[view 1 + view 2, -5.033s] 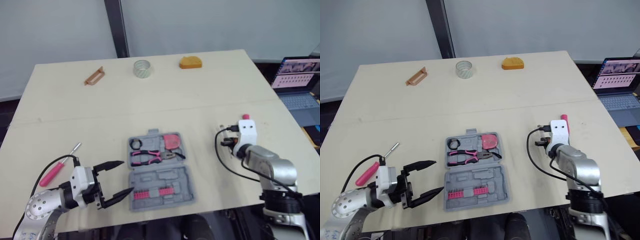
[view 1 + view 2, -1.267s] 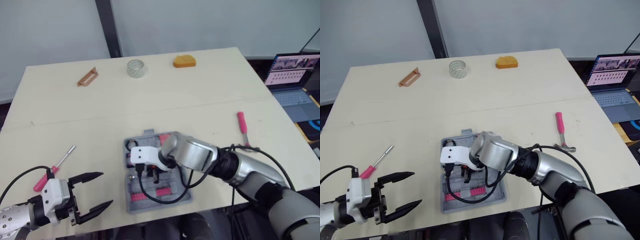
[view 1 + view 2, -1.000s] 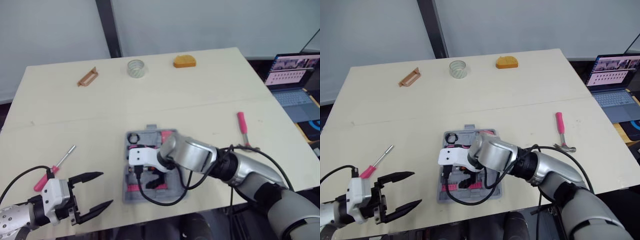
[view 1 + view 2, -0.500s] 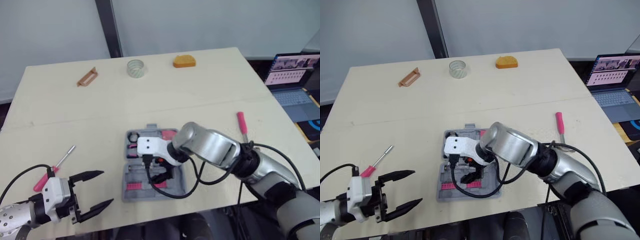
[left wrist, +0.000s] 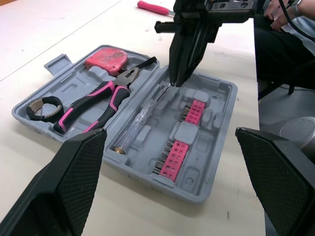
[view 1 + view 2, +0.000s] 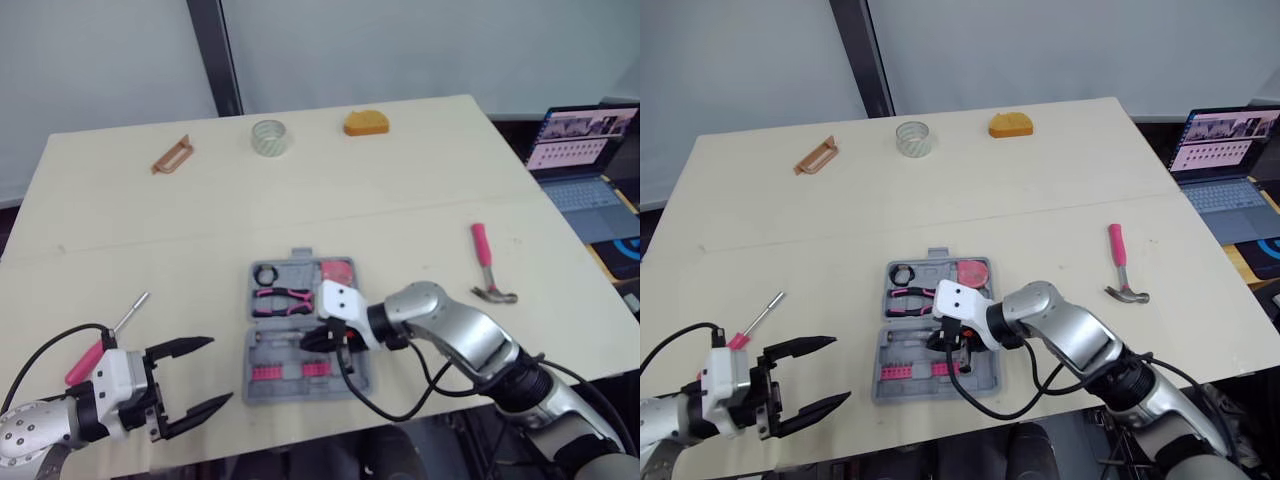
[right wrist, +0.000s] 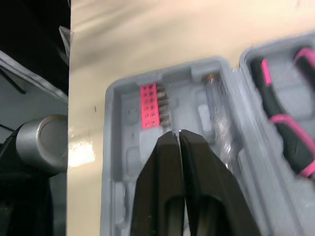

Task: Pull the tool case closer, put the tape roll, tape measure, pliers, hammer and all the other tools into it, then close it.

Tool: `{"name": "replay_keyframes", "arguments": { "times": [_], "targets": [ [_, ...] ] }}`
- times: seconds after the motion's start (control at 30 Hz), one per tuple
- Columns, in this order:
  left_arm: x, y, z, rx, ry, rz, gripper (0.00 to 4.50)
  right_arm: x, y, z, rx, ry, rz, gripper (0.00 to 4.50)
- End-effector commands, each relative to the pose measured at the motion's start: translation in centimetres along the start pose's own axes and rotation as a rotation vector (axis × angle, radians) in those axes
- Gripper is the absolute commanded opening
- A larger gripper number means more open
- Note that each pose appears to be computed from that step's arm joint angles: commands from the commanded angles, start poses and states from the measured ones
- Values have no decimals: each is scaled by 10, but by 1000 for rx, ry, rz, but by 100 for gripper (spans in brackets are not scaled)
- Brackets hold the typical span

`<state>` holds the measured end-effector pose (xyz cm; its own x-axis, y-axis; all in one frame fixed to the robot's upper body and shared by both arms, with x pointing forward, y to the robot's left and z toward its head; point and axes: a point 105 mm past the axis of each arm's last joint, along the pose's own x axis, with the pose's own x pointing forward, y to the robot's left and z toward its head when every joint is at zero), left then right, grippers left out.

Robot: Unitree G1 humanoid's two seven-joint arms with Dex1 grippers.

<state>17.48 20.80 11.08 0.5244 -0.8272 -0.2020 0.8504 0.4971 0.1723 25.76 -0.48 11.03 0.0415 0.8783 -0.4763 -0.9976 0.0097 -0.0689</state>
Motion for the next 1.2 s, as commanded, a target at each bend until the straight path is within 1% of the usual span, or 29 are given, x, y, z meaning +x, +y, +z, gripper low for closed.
{"name": "replay_keyframes", "arguments": {
  "times": [0.03, 0.17, 0.53, 0.87, 0.93, 1.1, 1.2],
  "targets": [
    [2, 0, 3, 9, -8, 3, 450, 1, -8, 0, -33, -46, -36, 1],
    [3, 1, 4, 13, -6, 6, 450, 6, -13, -4, -41, -59, -43, 1],
    [5, 1, 11, 18, -2, 15, 450, 21, -10, -22, -72, 29, 7, 1],
    [8, 2, 16, 17, -3, 18, 450, 22, -28, -24, -83, 44, -64, 1],
    [9, 3, 17, 16, -5, 17, 450, 21, -30, -22, -81, 35, -74, 1],
    [9, 2, 17, 14, -6, 15, 450, 17, -24, -6, -60, -56, -54, 1],
    [10, 1, 16, 11, -8, 12, 450, 18, -25, -3, -59, -68, -68, 1]
  ]
}}
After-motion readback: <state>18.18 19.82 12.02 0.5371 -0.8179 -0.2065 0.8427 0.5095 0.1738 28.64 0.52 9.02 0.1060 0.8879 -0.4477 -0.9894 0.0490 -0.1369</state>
